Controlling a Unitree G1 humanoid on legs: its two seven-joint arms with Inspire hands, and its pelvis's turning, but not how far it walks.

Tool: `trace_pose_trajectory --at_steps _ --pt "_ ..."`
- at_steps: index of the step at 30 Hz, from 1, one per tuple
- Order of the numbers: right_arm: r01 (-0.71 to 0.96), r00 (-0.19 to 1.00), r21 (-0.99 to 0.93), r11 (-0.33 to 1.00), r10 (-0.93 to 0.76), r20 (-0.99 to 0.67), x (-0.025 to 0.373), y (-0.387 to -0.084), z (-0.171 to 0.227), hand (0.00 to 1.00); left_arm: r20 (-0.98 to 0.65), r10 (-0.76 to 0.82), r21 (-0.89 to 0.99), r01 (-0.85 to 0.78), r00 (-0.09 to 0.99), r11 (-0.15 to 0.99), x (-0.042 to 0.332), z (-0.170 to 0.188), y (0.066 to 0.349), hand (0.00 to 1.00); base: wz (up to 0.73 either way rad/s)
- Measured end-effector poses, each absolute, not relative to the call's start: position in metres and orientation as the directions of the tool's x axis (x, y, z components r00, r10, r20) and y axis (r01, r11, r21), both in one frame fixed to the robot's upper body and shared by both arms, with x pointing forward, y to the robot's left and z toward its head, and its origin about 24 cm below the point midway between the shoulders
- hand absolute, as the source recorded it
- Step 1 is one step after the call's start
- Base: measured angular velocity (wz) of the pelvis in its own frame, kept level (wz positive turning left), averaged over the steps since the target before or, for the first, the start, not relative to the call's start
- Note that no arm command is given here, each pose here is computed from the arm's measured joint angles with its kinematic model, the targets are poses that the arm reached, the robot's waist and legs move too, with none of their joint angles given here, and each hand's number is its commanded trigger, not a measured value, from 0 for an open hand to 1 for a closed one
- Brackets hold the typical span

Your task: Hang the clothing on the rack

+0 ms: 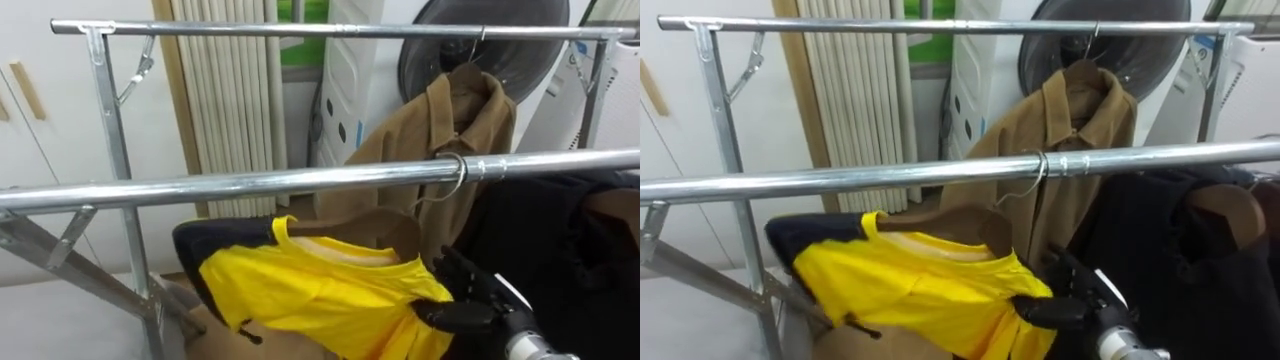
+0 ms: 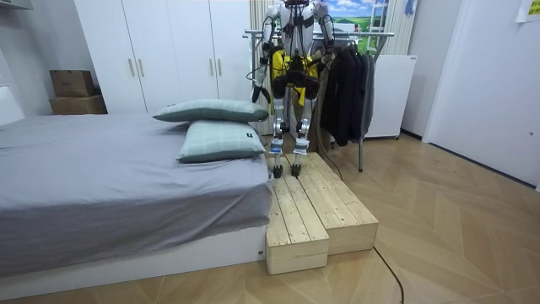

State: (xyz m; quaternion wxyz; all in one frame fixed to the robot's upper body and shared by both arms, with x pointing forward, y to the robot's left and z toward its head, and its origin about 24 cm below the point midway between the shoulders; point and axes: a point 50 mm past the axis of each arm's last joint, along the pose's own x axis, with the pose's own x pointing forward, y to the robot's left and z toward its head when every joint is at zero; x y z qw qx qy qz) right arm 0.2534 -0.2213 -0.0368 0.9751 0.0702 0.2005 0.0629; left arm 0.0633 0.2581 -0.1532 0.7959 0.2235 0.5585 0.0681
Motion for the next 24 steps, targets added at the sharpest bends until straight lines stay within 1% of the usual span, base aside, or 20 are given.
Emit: trace_pose_trajectory --at_steps 7,14,24 --pt "-0.115 0.902 0.173 0.978 0.176 -0.394 0.249 -0.219 -0.041 0.00 -0.849 0.369 0.447 0.141 0.378 0.883 0.061 -0.153 0.258 0.00 -0.01" --pt "-0.115 0.901 0.176 0.978 0.177 -0.396 0.248 -0.219 -0.042 0.00 -0.850 0.377 0.469 0.201 0.369 0.860 0.052 -0.155 0.256 0.00 0.00" --pt "-0.104 0.901 0.214 0.971 0.183 -0.393 0.244 -0.218 -0.044 0.00 -0.849 0.376 0.470 0.205 0.370 0.859 0.052 -0.155 0.255 0.00 -0.03"
